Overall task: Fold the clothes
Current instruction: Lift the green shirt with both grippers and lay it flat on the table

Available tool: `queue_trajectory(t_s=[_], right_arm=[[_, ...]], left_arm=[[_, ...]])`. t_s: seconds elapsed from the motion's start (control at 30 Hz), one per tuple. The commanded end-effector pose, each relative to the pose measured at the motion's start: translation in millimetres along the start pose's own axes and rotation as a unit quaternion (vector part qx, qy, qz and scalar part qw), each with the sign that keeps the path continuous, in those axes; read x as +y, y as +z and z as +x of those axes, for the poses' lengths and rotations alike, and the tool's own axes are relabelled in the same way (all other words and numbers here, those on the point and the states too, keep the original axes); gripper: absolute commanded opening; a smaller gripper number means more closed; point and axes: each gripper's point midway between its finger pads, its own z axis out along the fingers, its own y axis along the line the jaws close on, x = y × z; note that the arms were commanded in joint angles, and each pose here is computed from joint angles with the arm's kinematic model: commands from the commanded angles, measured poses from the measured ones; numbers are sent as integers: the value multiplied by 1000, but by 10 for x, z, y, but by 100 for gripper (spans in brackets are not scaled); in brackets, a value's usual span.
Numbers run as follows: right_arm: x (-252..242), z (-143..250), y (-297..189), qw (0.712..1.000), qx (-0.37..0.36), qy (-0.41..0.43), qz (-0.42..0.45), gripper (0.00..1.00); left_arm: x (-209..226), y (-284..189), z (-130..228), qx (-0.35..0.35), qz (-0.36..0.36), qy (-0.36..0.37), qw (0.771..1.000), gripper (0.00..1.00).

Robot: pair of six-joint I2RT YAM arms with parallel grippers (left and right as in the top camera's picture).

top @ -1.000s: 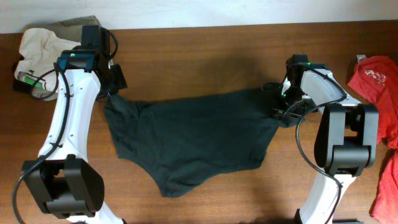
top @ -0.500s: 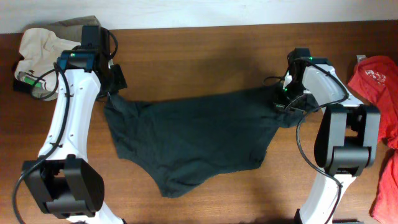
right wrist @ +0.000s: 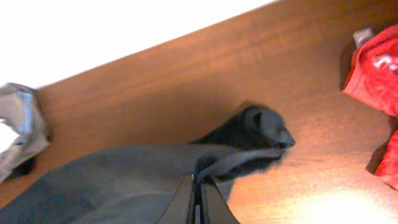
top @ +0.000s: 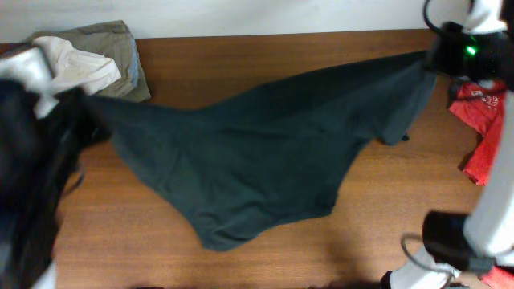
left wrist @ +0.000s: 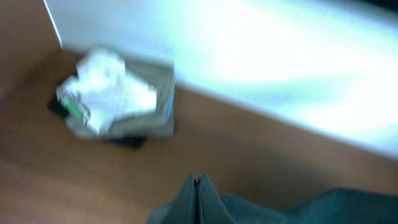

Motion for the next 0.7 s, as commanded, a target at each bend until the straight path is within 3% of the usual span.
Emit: queue_trajectory(t_s=[0.0,0.17,0.23,0.43,0.53,0.67], right_arm=[[159,80,-792,996,-83,-10,-33,4],[209,371,-1774,980,-193,-28,-46,4],[146,387,-1892,976,-214,-21,-30,4],[-45,258,-1738,977,-210,6,23,4],[-36,301,-1841,975,-221,5,20,4],[22,425,-2066,970,-243,5,-2,4]], left_arm=[[23,-1143,-337,-141,49,-10,989,1],[42,-2117,-586,-247,90,-26,965,1],[4,-1973,-641,-230,85,-23,969,1],[-142,-849,-647,-108,42,12,993,1],[-120,-995,-640,-116,44,11,992,1],[-33,-1604,-607,-163,59,7,985,1]])
